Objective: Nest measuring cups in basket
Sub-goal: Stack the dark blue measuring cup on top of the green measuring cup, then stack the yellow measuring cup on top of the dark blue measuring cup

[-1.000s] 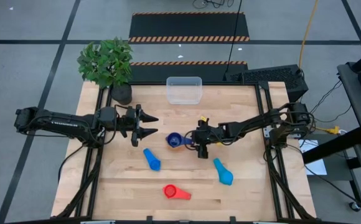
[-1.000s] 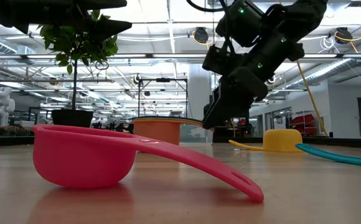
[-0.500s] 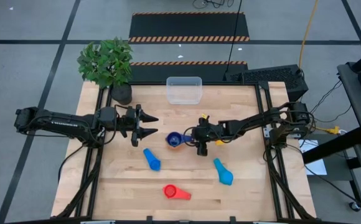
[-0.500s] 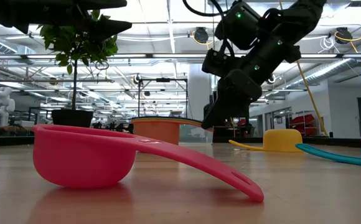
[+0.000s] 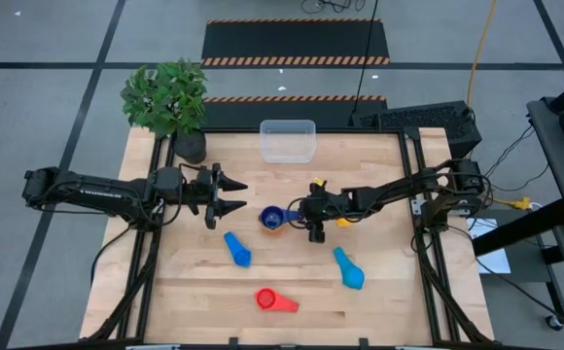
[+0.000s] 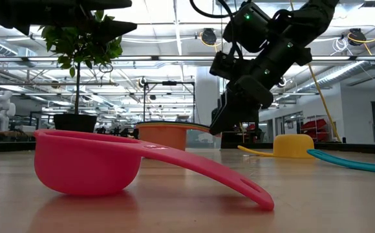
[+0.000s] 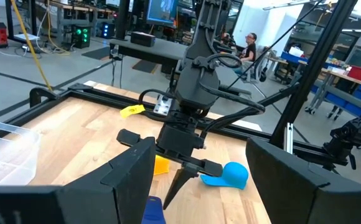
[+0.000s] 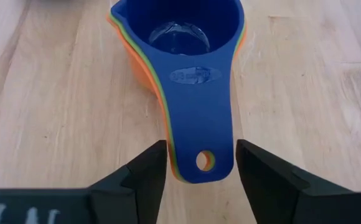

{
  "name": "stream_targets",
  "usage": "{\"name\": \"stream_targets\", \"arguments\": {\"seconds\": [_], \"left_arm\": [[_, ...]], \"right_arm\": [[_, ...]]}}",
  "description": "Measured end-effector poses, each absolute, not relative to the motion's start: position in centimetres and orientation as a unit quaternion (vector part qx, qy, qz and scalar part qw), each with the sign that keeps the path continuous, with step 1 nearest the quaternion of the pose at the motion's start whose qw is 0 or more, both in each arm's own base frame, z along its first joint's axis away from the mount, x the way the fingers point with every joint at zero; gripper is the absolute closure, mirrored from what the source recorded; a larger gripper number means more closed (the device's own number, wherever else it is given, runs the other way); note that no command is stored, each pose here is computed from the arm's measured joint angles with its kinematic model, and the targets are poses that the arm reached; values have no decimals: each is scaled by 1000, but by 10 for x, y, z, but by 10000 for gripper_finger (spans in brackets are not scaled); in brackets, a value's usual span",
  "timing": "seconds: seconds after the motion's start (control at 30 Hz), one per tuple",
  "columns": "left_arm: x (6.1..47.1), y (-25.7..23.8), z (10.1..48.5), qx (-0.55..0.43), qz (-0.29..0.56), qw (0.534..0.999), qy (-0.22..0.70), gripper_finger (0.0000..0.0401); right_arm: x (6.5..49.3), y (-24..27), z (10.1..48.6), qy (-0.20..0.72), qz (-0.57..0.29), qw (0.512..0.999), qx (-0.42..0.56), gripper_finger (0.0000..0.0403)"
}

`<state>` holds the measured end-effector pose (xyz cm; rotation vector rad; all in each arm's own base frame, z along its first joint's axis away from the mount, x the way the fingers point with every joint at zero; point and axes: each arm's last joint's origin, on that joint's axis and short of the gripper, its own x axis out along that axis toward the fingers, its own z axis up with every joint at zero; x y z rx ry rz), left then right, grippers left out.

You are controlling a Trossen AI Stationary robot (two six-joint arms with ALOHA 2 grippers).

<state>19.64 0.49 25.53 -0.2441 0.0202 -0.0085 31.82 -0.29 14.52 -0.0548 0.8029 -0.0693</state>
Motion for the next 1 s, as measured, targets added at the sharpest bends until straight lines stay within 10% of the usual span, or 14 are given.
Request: {"name": "stream_targets", "arguments": {"seconds": [0.8,1.0], "left_arm": [[211,-14,270,-127,81,988,-18,146],[235,-16,268,-101,88,989,56,146]], "right_arm": [[272,-3,208,405,-24,912,-60,197],[252,-11,236,375,-142,906,-136,197]]}}
